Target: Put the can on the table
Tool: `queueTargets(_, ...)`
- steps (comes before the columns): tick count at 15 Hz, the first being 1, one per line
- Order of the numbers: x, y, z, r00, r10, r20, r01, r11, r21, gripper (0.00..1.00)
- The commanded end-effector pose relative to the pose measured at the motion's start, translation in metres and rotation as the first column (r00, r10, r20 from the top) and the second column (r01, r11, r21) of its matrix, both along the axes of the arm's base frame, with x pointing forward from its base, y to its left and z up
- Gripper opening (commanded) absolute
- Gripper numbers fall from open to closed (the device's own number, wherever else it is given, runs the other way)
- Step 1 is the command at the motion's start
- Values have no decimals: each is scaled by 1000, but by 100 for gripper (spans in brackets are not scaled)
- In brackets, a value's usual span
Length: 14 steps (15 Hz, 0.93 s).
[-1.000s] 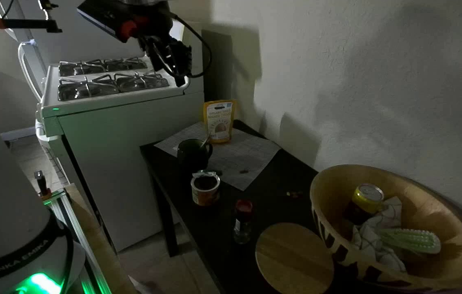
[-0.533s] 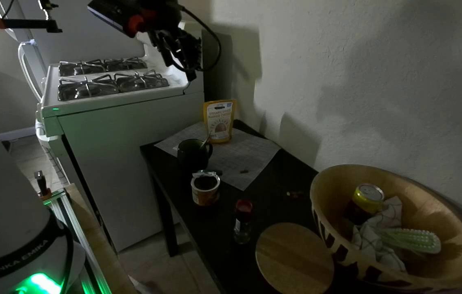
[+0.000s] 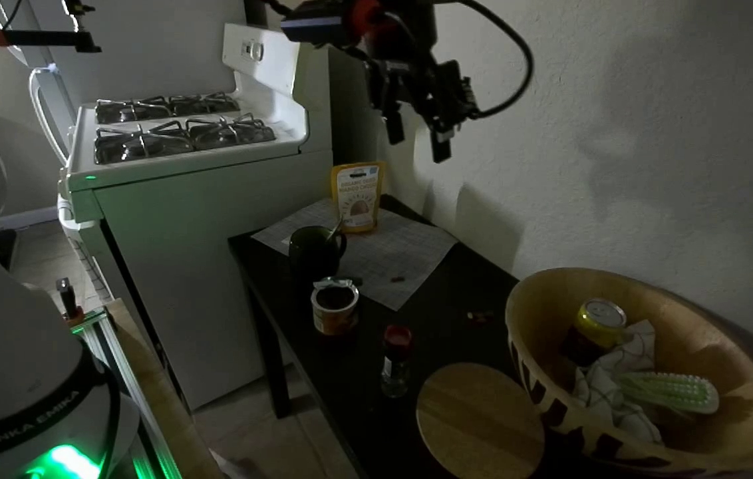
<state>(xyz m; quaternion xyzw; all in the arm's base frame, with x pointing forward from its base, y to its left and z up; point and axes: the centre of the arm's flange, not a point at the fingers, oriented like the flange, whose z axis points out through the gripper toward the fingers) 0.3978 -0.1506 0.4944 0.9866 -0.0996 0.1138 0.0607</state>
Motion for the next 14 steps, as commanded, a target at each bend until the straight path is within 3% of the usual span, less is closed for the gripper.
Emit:
queueTargets(1, 42, -83, -5, 995, -57, -82, 60, 998, 37, 100)
queueTargets(7, 45, -193, -26, 980, -186, -74, 199, 943, 265, 100)
queueTargets(9, 51, -216, -32, 978, -189, -90, 207, 938, 279, 100)
queueTargets(11, 68, -231, -37, 980, -157, -120, 181, 957, 225, 100)
queueTargets(14, 107, -248, -61, 974, -177, -144, 183, 982, 33, 100)
